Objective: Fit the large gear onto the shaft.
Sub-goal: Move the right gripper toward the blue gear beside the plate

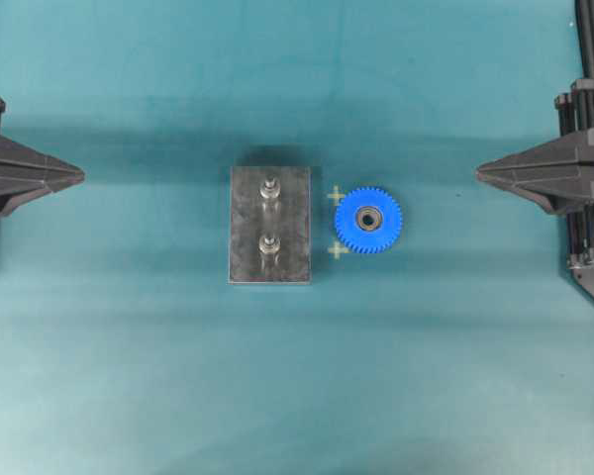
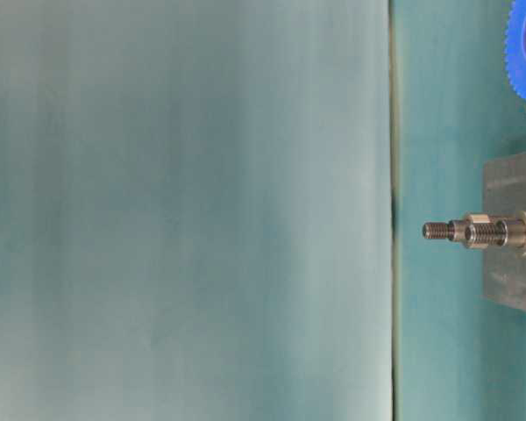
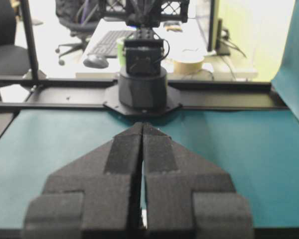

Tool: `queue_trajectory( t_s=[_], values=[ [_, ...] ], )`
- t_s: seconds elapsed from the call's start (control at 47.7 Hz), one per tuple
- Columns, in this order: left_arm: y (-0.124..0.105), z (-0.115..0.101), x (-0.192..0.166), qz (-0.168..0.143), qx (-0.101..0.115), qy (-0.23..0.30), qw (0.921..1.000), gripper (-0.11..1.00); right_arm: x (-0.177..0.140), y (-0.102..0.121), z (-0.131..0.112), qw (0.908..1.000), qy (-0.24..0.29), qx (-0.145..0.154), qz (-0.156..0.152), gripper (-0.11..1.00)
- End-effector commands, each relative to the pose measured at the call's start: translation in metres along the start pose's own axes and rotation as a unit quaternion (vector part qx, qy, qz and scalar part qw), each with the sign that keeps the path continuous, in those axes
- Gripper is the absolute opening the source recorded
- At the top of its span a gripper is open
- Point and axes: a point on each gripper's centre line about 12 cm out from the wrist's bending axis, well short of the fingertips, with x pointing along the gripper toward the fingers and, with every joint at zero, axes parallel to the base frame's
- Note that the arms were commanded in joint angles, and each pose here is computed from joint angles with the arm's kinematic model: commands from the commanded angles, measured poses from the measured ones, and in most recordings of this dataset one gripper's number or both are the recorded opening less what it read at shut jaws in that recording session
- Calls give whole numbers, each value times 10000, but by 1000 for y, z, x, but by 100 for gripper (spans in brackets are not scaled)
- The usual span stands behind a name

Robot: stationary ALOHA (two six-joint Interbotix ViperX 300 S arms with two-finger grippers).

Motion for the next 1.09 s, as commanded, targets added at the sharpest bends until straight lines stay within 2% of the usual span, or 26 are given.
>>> queue_trajectory(
  t_s=[0.0, 0.063, 0.168, 0.252, 0.336, 0.42, 0.587, 0.755, 0.902, 1.028, 1.07],
  values=[
    [-4, -7, 9, -88, -161, 170, 9997, 0, 0, -2, -5, 9999, 31, 133, -48, 1],
    [-4, -9, 15, -93, -245, 278, 9993, 0, -4, -3, -9, 9991, 75, 394, -99, 1],
    [-4, -7, 27, -80, -382, 371, 9985, 0, -8, -5, -16, 9928, 346, 1124, -234, 1],
    [-4, -4, 35, -73, -427, 433, 9981, 0, -7, -5, -21, 9867, 921, 1311, -256, 1],
    [-4, -7, 45, -68, -424, 708, 9966, 0, -7, -5, -29, 9762, 1678, 1335, -324, 1],
    [-4, -15, 54, -40, -411, 1143, 9926, 0, -5, -10, -33, 9620, 2316, 1366, -478, 1],
    [-3, -42, 60, 28, -382, 2184, 9751, 0, 4, -20, -38, 9434, 2900, 1431, -730, 1],
    [-2, -48, 64, 42, -373, 2363, 9710, 0, 17, -23, -60, 9187, 3595, 1414, -823, 1],
    [-2, -62, 67, 64, -365, 2607, 9647, 0, 35, -28, -81, 8954, 4183, 1246, -880, 1],
    [-1, -74, 74, 83, -358, 2813, 9589, 0, 53, -34, -93, 8794, 4535, 1121, -914, 1],
    [-1, -78, 76, 78, -355, 2880, 9569, 0, 59, -35, -99, 8705, 4715, 1072, -918, 1]
  ],
)
